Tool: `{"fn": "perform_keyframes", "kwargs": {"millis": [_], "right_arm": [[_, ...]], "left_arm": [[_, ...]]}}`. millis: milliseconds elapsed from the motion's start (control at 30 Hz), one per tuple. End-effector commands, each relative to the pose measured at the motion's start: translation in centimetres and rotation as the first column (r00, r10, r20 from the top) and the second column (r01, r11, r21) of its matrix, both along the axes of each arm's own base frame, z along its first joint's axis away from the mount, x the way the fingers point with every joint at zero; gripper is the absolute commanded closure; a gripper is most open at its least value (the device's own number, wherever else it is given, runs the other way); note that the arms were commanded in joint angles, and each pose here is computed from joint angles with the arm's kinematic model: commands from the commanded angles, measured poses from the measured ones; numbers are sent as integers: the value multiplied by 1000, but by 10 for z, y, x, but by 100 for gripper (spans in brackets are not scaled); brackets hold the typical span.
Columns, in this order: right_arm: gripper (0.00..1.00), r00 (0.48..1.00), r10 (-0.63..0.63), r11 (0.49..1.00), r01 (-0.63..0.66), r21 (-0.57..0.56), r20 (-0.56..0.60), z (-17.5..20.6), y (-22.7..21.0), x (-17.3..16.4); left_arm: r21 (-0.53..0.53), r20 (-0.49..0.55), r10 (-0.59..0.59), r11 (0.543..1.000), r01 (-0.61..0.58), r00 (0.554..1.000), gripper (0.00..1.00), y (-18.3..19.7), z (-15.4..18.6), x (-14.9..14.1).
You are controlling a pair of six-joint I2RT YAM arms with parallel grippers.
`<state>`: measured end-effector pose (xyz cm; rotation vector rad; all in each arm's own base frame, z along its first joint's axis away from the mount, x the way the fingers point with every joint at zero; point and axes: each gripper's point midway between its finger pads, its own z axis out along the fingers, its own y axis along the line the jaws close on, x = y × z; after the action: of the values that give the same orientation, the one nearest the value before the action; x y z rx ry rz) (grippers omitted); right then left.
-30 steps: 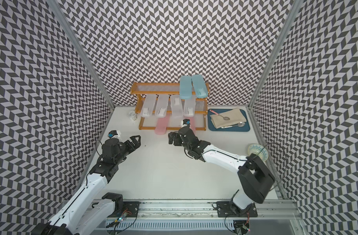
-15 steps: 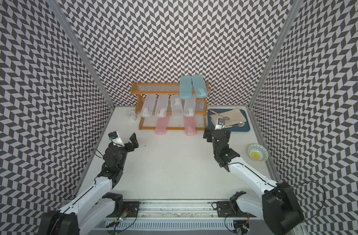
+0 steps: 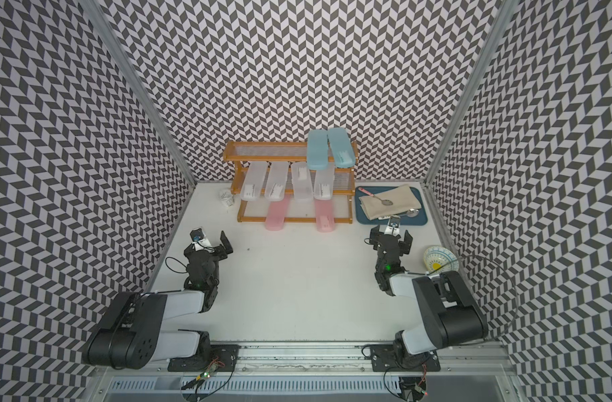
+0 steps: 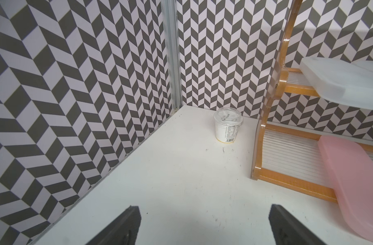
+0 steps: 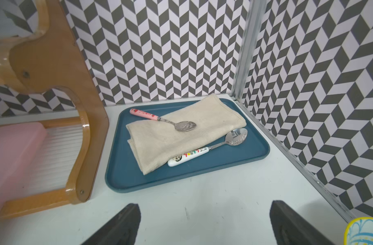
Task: Place the pencil cases on the shelf according to color
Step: Reset both arms
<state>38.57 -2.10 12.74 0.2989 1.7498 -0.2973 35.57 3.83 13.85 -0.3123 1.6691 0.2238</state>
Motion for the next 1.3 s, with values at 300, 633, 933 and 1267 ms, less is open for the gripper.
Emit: {"fn": "perform_keyframes", "kwargs": {"millis": [300, 633, 933, 1267], "right_arm": [[0, 951, 205, 979, -204, -28, 229, 29, 18, -20], [0, 953, 204, 979, -204, -23, 222, 28, 17, -17], [1, 950, 203, 979, -204, -24, 235, 30, 17, -18], [0, 952, 205, 978, -206, -21, 229, 28, 17, -17]], "left_arm": [[77, 78, -247, 967, 241, 966, 0, -33, 10, 25], [57, 43, -265, 963, 263, 963, 0, -34, 5, 29], [55, 44, -269, 962, 267, 962, 0, -34, 5, 29], [56, 45, -271, 962, 268, 962, 0, -34, 6, 29]]}}
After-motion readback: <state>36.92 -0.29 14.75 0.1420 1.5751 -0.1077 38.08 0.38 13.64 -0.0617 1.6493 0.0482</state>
